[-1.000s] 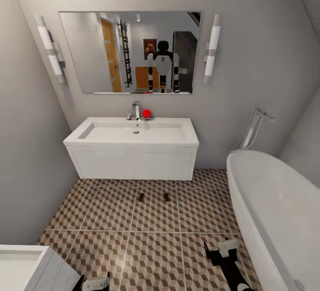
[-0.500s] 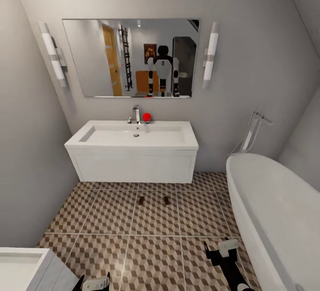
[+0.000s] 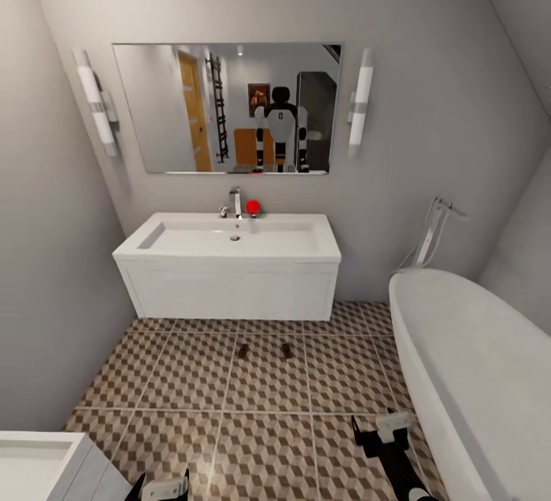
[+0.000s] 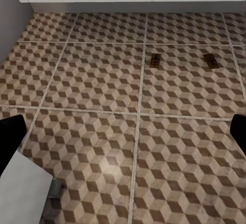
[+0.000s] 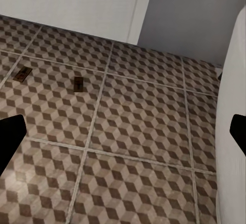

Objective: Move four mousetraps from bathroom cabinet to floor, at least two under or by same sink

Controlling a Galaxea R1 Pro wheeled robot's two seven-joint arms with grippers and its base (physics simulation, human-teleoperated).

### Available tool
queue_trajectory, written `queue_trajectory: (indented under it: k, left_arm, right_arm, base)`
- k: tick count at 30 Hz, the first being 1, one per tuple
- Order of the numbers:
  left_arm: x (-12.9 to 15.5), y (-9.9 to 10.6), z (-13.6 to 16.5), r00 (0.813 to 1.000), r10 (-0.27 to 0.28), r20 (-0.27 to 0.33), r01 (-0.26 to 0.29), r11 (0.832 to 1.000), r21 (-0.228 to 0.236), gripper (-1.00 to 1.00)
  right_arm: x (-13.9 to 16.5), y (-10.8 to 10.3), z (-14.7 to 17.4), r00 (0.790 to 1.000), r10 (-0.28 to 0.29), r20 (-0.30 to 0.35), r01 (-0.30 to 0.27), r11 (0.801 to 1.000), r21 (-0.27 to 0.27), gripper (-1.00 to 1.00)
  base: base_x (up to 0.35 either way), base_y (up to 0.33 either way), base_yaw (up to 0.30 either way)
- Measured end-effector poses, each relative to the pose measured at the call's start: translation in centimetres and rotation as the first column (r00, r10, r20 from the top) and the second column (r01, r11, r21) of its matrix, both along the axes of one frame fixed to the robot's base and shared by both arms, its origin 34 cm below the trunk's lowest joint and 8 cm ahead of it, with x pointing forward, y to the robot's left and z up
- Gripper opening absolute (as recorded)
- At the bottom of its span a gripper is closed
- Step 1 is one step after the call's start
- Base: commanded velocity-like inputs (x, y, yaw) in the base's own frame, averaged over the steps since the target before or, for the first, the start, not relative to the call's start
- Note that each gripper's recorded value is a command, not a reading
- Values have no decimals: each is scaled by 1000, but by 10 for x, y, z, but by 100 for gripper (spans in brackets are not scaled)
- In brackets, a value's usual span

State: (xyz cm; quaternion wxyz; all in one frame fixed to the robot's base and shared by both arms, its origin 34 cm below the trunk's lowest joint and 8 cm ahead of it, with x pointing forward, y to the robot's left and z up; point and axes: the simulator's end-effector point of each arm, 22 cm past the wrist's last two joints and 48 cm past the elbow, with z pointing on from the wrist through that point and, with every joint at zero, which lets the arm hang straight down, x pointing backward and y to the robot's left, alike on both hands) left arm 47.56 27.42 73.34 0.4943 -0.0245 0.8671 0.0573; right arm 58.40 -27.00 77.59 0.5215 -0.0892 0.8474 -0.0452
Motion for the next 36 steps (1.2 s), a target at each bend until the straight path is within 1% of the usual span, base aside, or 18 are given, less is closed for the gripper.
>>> queue_trajectory:
  k: [36]
  left_arm:
    - [14, -2, 20, 999, -2, 54, 2, 1000, -2, 100]
  right_arm:
    - [11, 0, 25, 999, 0, 52, 0, 1000, 0, 100]
  base:
    - [0, 0, 0]
